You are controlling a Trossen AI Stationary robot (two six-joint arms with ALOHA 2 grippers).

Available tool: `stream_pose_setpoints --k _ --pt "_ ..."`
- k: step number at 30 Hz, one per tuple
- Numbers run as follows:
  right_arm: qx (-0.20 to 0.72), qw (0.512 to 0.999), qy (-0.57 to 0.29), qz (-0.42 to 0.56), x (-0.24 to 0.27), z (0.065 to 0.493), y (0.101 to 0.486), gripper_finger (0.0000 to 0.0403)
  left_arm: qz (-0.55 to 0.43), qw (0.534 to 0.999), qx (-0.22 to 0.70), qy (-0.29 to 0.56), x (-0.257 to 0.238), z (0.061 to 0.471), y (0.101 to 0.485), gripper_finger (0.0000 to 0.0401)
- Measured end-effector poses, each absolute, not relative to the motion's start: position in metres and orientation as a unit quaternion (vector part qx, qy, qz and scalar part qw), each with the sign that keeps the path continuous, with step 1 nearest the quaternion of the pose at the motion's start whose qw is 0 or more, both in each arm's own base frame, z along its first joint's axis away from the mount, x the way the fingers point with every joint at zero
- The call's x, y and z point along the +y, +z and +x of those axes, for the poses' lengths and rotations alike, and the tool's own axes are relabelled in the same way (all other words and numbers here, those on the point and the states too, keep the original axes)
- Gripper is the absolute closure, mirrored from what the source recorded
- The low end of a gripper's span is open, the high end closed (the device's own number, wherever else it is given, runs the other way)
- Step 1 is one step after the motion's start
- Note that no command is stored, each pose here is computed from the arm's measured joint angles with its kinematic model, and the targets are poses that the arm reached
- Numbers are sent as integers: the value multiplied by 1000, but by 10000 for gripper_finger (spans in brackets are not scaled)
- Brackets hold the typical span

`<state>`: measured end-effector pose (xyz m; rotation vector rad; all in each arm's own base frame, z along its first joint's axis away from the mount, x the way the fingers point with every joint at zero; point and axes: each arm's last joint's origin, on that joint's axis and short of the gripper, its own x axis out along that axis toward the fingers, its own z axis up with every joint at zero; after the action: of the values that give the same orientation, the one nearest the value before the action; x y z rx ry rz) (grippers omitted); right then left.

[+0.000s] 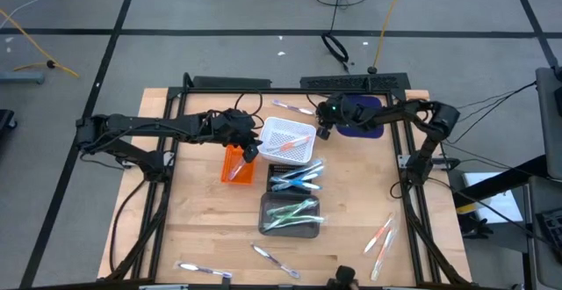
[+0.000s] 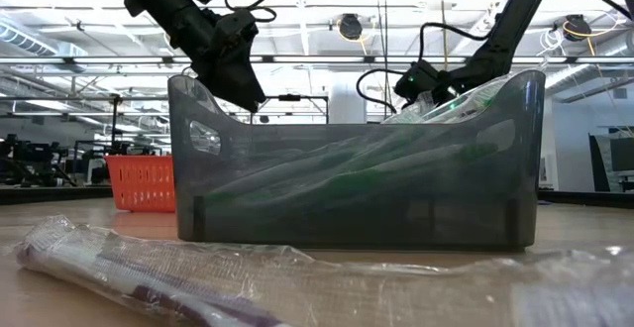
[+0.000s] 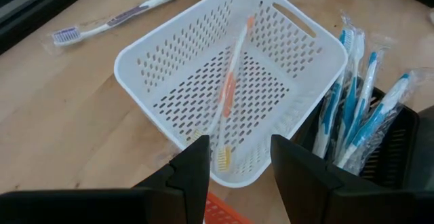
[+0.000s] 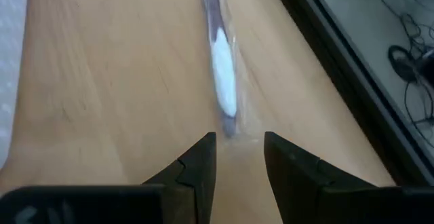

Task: Pick & Place Toothbrushes
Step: Put the top purple toothbrush into the orange basket

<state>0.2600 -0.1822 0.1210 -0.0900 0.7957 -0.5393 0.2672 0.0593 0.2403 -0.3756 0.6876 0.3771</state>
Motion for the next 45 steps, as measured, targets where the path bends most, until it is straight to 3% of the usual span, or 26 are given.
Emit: stream_pose_setpoints --k 13,25,32,40,45 --pt "384 896 -212 -72 -184 259 121 286 -173 909 334 180 59 267 240 244" --pt "371 897 -223 -88 -192 256 124 227 -174 909 334 180 59 267 240 244" --pt "378 895 -214 -98 -193 258 116 213 -174 913 324 179 60 269 242 244" --pt "403 883 -218 -103 -203 269 105 216 -174 914 321 178 60 269 242 244" --pt "428 875 -218 -68 -207 266 104 273 -174 914 321 178 60 269 242 244"
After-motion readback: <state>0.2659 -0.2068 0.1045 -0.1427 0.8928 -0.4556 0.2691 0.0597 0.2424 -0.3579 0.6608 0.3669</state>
